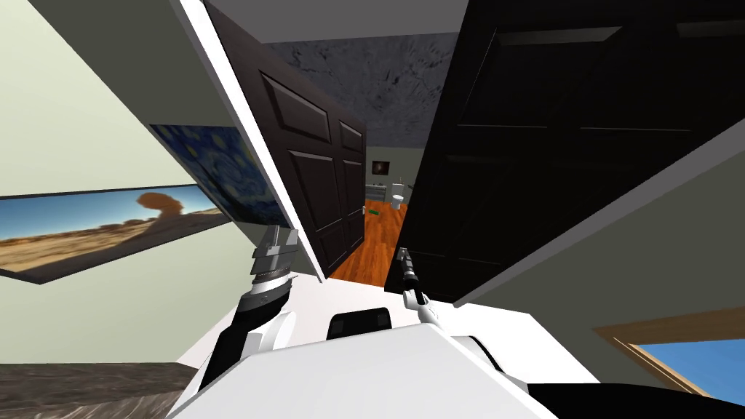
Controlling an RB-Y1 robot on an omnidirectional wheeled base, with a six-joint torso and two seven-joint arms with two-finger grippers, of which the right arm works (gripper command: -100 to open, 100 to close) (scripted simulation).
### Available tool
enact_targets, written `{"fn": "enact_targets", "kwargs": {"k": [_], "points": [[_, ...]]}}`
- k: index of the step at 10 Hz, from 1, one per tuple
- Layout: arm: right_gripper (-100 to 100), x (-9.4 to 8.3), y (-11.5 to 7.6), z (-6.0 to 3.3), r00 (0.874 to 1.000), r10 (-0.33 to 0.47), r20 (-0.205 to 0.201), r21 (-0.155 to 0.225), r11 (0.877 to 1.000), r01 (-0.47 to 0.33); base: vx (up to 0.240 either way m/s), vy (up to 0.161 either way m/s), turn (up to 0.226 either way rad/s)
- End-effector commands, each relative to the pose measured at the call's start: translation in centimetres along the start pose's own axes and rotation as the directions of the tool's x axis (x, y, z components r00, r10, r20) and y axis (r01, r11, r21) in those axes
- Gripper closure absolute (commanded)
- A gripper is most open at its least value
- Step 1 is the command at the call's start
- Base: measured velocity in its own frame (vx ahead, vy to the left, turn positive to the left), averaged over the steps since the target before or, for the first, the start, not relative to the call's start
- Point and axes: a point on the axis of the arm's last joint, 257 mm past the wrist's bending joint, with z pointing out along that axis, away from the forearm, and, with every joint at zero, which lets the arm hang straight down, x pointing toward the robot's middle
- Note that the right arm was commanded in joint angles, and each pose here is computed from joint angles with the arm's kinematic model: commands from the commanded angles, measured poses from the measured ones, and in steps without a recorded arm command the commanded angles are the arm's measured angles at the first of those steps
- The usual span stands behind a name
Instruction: Push the door open
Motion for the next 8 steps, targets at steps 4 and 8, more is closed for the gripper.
{"fn": "enact_targets", "kwargs": {"k": [4, 8], "points": [[100, -0.07, -0.03, -0.02, 1.0, 0.0, 0.002, 0.0, 1.0, 0.0, 0.052, -0.001, 0.006], [100, -0.07, -0.03, -0.02, 1.0, 0.0, 0.002, 0.0, 1.0, 0.0, -0.006, 0.0, 0.001]]}}
